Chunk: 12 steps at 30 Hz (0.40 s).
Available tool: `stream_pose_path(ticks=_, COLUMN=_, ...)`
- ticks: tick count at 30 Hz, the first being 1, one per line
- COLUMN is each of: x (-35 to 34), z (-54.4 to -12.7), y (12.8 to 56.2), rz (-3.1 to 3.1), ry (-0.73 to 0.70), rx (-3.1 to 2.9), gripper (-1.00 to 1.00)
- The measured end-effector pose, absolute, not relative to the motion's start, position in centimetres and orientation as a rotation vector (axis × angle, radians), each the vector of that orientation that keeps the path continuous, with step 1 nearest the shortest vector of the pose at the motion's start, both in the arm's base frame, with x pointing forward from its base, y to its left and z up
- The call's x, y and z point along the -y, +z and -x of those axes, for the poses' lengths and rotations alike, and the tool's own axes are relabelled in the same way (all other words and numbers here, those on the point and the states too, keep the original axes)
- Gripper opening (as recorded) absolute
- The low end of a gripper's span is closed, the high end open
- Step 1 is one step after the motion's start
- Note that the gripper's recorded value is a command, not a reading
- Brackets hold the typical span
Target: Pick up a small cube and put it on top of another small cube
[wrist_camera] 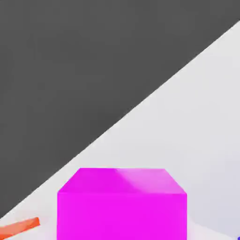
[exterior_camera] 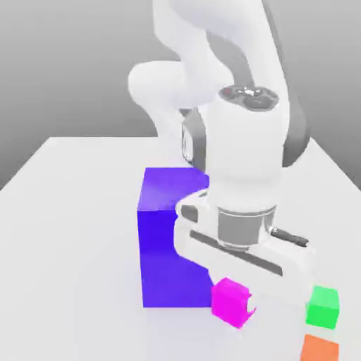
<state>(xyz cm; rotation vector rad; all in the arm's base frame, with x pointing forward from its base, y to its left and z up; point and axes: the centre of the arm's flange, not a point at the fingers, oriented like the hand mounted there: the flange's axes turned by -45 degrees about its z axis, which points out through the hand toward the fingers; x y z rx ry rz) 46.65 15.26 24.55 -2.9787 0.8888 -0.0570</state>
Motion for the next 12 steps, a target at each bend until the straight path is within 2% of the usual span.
stream_pose_path(ticks=4, x=-24.4, z=-41.2, y=24.0, rz=3.077, ry=-0.004, rx=-0.585, gripper=-1.0)
stream_pose_path(ticks=9, x=-26.0, z=-40.2, y=18.9, rz=3.096, ry=-0.004, rx=-0.518, gripper=-1.0)
stream_pose_path(ticks=10, x=-26.0, z=-40.1, y=18.2, rz=3.097, ry=-0.003, rx=-0.515, gripper=1.0)
stream_pose_path(ticks=12, x=-26.0, z=-40.1, y=18.2, rz=3.097, ry=-0.003, rx=-0.515, gripper=1.0)
